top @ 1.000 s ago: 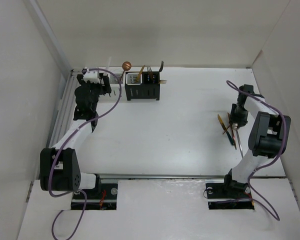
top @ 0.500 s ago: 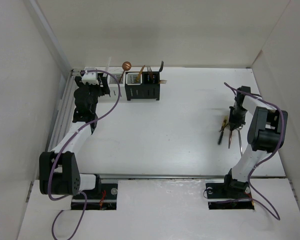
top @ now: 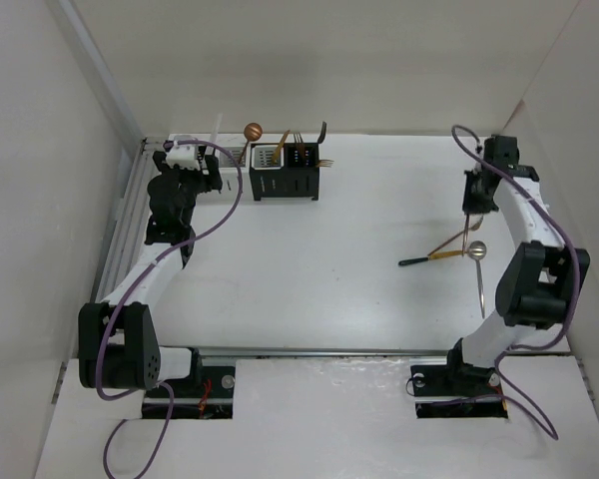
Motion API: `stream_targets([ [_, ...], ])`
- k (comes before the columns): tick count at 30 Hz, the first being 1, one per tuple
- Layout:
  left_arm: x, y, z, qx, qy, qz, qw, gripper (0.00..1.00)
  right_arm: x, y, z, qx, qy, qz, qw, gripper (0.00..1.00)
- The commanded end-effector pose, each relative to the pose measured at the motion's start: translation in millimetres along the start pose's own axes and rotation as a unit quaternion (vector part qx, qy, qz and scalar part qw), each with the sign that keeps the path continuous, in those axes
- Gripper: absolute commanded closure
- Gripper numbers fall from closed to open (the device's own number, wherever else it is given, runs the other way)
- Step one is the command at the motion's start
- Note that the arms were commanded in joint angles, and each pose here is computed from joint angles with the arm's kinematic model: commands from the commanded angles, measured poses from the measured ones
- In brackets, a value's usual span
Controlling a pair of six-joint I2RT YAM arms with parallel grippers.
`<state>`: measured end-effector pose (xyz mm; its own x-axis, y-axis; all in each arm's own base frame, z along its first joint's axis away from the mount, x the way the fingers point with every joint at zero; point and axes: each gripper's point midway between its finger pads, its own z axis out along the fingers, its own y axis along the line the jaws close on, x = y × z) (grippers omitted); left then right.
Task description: Sort the eating utensils into containers
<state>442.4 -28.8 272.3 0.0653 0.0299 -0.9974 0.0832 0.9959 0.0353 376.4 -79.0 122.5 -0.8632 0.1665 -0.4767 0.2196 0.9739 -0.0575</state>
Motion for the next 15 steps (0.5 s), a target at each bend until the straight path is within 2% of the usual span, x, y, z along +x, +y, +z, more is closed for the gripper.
stream_targets([
  [1, -32.4, -16.5, -3.9, 0.055, -0.044, 0.013, 0.997, 0.27, -91.5, 60.0, -99.6, -0.070, -0.209, -0.052, 0.974, 1.00],
  [2, -29.5, -19.6, -4.5, 0.064, -0.038, 0.013, 0.997, 0.27, -115.2, 101.5, -126.1, -0.109, -0.279, -0.078, 0.951, 1.00],
  [3, -29.5, -22.1, -4.8, 0.071, -0.038, 0.013, 0.997, 0.27, -130.0, 121.2, -157.4, -0.131, -0.335, -0.087, 0.929, 1.00],
  [5, -32.2, -26.6, -4.4, 0.083, -0.034, 0.008, 0.996, 0.27, -146.8, 167.4, -194.5, -0.189, -0.414, -0.107, 0.884, 1.00],
  [6, -29.5, -26.7, -4.7, 0.083, -0.029, 0.008, 0.996, 0.27, -163.8, 204.0, -233.3, -0.233, -0.489, -0.114, 0.833, 1.00],
  [8, -25.9, -26.7, -2.5, 0.084, -0.015, 0.006, 0.996, 0.27, -172.8, 243.3, -252.2, -0.276, -0.532, -0.124, 0.791, 1.00],
  [9, -29.6, -26.6, -1.5, 0.084, -0.015, 0.006, 0.996, 0.27, -180.7, 270.1, -287.7, -0.312, -0.563, -0.132, 0.754, 1.00],
  [10, -25.9, -26.7, -2.1, 0.084, -0.007, 0.005, 0.996, 0.27, -189.8, 286.0, -304.5, -0.329, -0.585, -0.134, 0.729, 1.00],
  [11, -25.0, -24.6, -1.7, 0.078, -0.001, 0.004, 0.997, 0.27, -195.6, 313.9, -280.7, -0.342, -0.570, -0.146, 0.732, 1.00],
  [12, -25.0, -24.6, -1.7, 0.078, -0.001, 0.004, 0.997, 0.27, -198.1, 333.8, -282.5, -0.364, -0.572, -0.158, 0.718, 1.00],
  [13, -25.5, -22.8, -3.5, 0.073, 0.002, 0.004, 0.997, 0.27, -209.4, 351.0, -315.0, -0.383, -0.600, -0.158, 0.684, 1.00],
  [14, -27.1, -22.8, -5.3, 0.073, 0.002, 0.004, 0.997, 0.27, -210.9, 381.8, -282.6, -0.397, -0.580, -0.167, 0.691, 1.00],
  [15, -23.3, -21.1, -5.8, 0.068, 0.010, 0.003, 0.998, 0.27, -212.3, 398.7, -280.3, -0.408, -0.583, -0.172, 0.682, 1.00],
])
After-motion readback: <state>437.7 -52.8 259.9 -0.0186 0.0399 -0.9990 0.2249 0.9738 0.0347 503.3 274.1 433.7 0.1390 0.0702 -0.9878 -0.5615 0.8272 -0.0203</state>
